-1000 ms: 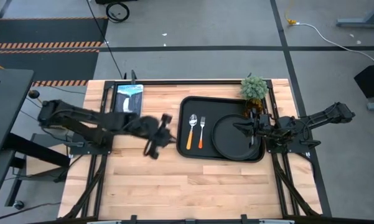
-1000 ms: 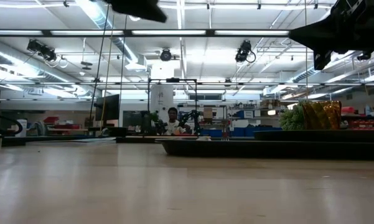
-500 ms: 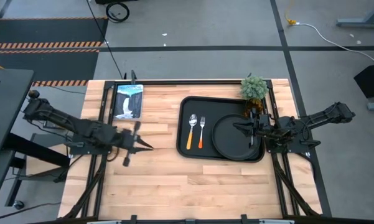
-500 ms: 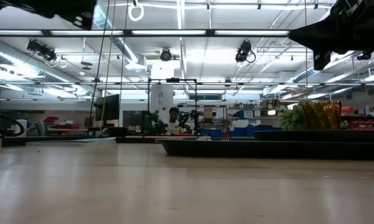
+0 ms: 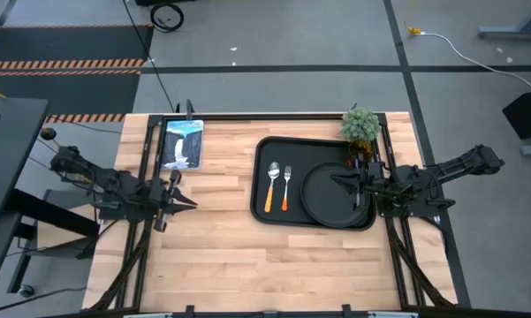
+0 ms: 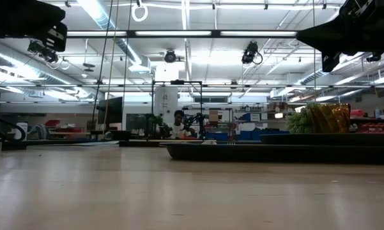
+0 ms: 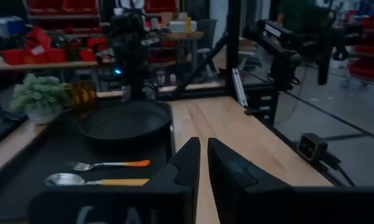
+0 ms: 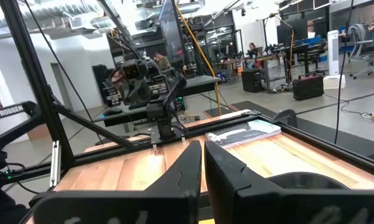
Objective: Pick and place plate/cup/fork/spoon on tray
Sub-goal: Return to Home Position
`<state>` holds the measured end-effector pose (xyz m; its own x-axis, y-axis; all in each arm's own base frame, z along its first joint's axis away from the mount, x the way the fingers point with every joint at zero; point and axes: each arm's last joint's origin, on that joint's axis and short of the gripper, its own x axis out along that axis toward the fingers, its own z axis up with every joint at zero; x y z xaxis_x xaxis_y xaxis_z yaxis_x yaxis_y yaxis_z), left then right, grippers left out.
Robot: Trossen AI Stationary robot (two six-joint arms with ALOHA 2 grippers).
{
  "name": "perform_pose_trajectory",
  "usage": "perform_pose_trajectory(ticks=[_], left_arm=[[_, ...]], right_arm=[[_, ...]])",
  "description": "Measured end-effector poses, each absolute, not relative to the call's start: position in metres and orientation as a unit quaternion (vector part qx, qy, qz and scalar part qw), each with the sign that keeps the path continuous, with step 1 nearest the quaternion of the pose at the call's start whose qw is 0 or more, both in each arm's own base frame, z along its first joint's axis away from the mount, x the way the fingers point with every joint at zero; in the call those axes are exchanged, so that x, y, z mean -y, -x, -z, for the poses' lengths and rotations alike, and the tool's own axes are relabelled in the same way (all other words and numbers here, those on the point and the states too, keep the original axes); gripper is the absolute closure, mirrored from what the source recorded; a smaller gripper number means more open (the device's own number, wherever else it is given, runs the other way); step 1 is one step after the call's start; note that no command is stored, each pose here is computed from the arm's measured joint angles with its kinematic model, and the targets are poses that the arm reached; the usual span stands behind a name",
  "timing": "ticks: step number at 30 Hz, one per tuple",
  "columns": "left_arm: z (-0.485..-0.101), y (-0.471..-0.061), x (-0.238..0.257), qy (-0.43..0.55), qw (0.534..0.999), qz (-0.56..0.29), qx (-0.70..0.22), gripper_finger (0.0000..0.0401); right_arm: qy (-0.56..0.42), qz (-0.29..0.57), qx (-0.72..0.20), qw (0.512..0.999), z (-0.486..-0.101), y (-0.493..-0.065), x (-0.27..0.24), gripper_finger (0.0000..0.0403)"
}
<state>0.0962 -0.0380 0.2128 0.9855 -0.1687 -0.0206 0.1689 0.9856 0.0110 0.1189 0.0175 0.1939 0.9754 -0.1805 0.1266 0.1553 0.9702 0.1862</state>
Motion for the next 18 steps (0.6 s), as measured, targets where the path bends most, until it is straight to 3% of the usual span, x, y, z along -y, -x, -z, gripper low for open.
perform_pose_trajectory(ticks=[18], left_arm=[[-0.206,-0.075,0.037,0.061,0.990,0.124,0.007,0.0362]], right_arm=[[-0.088,0.085,0.072,0.990,-0.194,-0.119,-0.017,0.0376]])
